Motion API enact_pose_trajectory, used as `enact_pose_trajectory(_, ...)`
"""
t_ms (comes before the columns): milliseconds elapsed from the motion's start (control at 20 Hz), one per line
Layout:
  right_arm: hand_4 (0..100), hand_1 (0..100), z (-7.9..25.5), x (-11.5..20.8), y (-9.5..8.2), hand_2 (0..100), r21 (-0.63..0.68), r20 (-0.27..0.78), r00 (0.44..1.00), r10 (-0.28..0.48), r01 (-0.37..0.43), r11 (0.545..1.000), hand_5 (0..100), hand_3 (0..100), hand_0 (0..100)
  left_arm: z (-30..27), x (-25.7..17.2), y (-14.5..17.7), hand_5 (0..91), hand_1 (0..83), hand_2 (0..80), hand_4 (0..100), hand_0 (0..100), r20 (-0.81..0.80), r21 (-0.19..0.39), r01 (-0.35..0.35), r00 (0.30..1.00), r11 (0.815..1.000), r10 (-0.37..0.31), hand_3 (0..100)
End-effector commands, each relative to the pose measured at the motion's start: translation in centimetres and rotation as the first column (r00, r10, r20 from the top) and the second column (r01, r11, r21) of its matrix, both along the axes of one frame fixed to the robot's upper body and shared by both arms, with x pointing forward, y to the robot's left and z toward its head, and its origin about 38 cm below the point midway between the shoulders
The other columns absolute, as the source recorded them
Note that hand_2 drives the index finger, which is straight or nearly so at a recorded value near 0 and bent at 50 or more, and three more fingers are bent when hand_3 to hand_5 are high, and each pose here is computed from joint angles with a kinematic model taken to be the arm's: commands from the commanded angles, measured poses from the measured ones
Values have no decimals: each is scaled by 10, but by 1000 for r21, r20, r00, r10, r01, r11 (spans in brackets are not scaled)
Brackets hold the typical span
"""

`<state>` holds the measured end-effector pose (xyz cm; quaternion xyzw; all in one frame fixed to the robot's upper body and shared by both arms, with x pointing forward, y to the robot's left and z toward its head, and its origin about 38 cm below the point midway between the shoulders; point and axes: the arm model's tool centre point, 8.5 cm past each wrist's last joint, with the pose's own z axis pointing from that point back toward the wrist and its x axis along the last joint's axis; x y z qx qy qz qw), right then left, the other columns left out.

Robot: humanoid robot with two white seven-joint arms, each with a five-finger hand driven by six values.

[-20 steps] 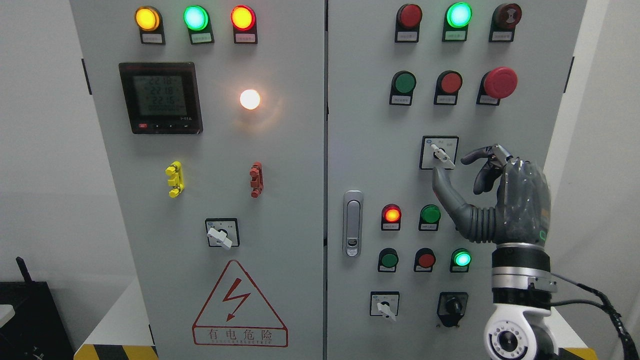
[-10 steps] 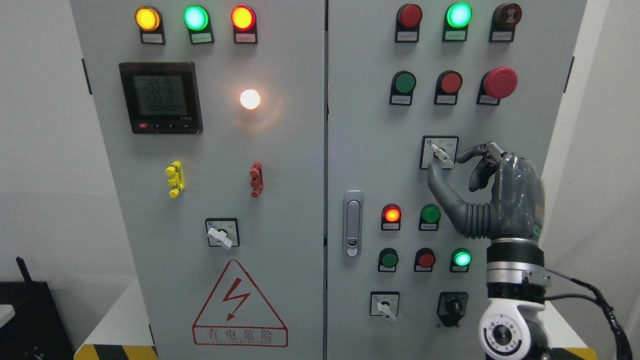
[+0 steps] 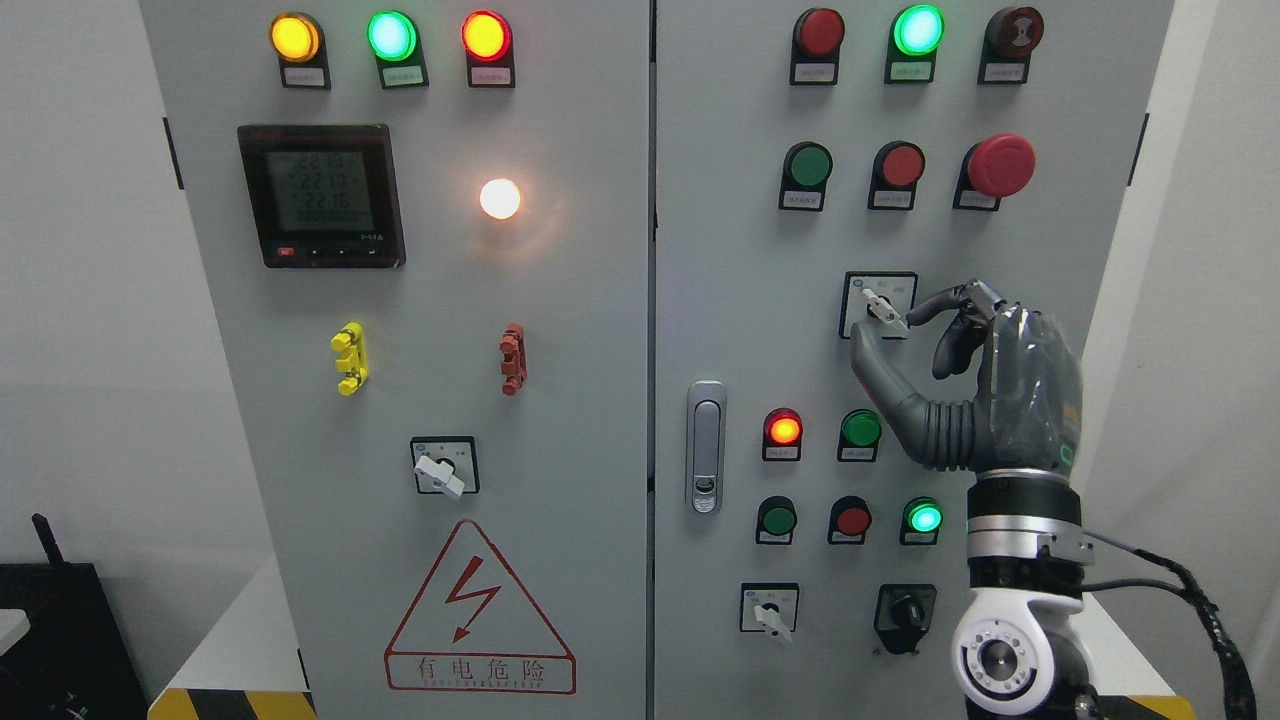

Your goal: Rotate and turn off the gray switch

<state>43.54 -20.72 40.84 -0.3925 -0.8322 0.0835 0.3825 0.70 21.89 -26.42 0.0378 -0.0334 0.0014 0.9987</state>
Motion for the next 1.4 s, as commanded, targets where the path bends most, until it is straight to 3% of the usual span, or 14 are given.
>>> enact_pose_trajectory(0,936,481,-2,7,1,573,-3,-20,1000,0,0,1000,1000,964,121,0,15,0,0,389,0,0,120,34,-2,-27,999,1000,27,0)
enact_pose_trajectory(1350,941,477,0,12,1,600,-10,-28,999,-18,18,1000,1000,968,141,0,15,0,0,389,0,0,120,36,-2,-27,999,1000,27,0)
